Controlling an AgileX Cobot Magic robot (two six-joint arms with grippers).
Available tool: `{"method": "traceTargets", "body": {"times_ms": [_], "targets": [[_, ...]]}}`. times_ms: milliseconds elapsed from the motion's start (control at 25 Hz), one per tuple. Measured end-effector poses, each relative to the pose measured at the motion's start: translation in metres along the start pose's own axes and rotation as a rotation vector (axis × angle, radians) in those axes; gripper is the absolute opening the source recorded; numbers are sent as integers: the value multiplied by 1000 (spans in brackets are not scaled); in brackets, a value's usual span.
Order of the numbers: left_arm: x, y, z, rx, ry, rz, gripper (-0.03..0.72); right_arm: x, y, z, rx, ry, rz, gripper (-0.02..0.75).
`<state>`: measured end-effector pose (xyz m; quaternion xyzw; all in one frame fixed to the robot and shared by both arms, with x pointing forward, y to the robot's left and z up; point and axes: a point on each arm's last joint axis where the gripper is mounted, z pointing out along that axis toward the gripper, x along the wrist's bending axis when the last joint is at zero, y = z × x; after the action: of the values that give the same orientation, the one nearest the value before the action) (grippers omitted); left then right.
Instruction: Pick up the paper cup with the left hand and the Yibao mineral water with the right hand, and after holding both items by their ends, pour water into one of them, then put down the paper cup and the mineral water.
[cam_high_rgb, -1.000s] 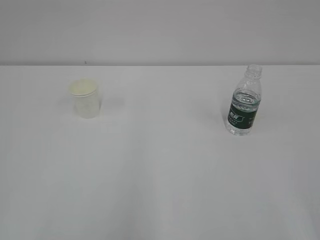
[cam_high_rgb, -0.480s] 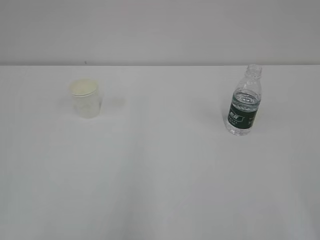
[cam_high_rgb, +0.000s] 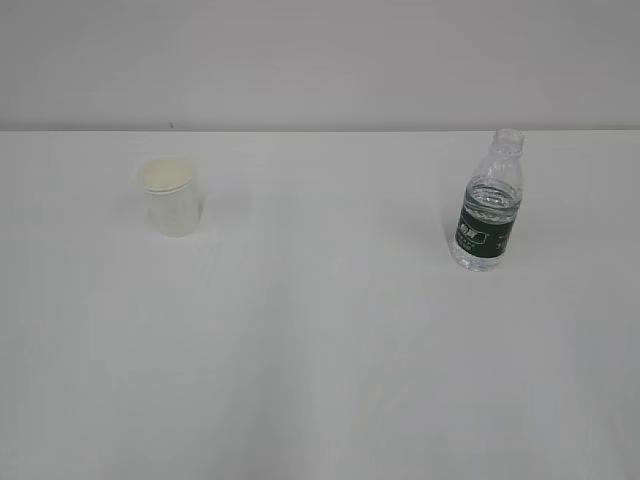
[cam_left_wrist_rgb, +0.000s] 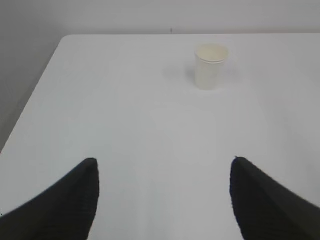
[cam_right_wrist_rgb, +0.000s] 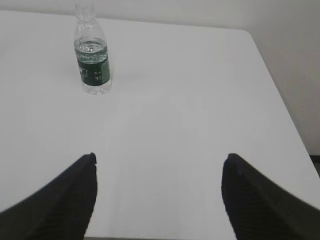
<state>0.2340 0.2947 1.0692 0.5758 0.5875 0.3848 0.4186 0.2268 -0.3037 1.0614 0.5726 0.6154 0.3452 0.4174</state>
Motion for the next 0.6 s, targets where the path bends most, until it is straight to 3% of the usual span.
{"method": "traceTargets", "body": {"times_ms": [360,600], "targets": [[-1,7,0,-77,-14,-11,583,4,13,-1,-142,43,35,589],[-2,8,0,-85,-26,-21,583,6,12,3,-154,60,47,588]]}}
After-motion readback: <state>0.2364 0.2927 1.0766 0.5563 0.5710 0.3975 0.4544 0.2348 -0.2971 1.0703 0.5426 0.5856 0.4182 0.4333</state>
